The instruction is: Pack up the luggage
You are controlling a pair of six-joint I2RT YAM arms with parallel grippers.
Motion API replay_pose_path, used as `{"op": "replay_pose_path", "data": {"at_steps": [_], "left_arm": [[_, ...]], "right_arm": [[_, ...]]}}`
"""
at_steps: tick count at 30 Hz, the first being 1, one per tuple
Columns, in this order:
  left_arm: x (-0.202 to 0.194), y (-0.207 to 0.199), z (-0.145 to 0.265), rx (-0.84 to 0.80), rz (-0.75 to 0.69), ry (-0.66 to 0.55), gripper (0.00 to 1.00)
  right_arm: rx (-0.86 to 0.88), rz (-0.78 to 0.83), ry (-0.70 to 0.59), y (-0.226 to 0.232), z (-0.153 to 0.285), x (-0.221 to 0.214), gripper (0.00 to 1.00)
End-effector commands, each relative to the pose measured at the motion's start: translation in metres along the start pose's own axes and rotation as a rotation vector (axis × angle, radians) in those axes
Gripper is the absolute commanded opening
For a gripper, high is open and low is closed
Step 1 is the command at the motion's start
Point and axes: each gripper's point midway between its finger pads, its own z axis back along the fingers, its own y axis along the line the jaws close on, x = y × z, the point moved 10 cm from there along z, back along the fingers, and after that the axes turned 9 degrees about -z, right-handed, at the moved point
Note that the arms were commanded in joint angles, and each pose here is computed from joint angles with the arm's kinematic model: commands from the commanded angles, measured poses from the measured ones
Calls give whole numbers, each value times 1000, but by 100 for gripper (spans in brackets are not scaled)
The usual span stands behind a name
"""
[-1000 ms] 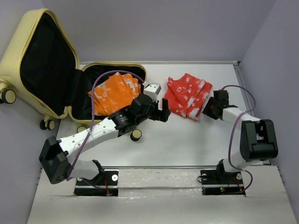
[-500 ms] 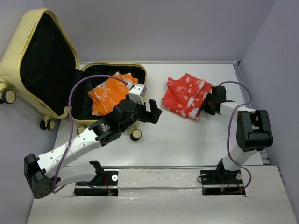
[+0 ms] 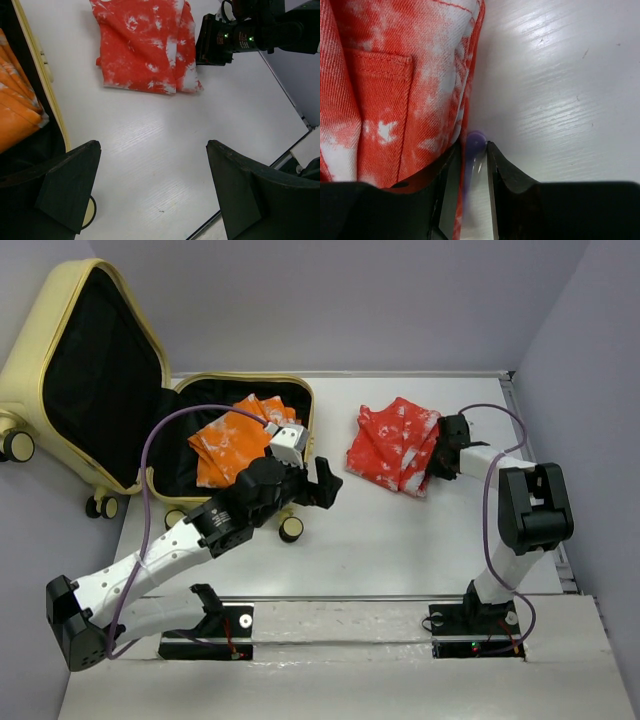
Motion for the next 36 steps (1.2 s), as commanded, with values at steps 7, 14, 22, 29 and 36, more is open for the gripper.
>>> {"op": "replay_pose_path", "data": {"at_steps": [7, 14, 22, 29, 36], "left_arm": [[10, 0, 12, -28, 12, -85, 99], [7, -1, 12, -45, 15, -80, 99], [4, -3, 10, -68, 16, -70, 99], [3, -5, 7, -82, 16, -63, 99], [3, -4, 10, -86, 21, -71, 99]], "right_arm": [[-200, 59, -26, -20, 11, -5, 42], [-201, 81, -24, -24, 18, -7, 48], [-179, 87, -23, -29, 30, -12, 45], [-73, 79, -26, -21, 51, -6, 65], [-46, 57, 58, -24, 47, -22, 65]]}}
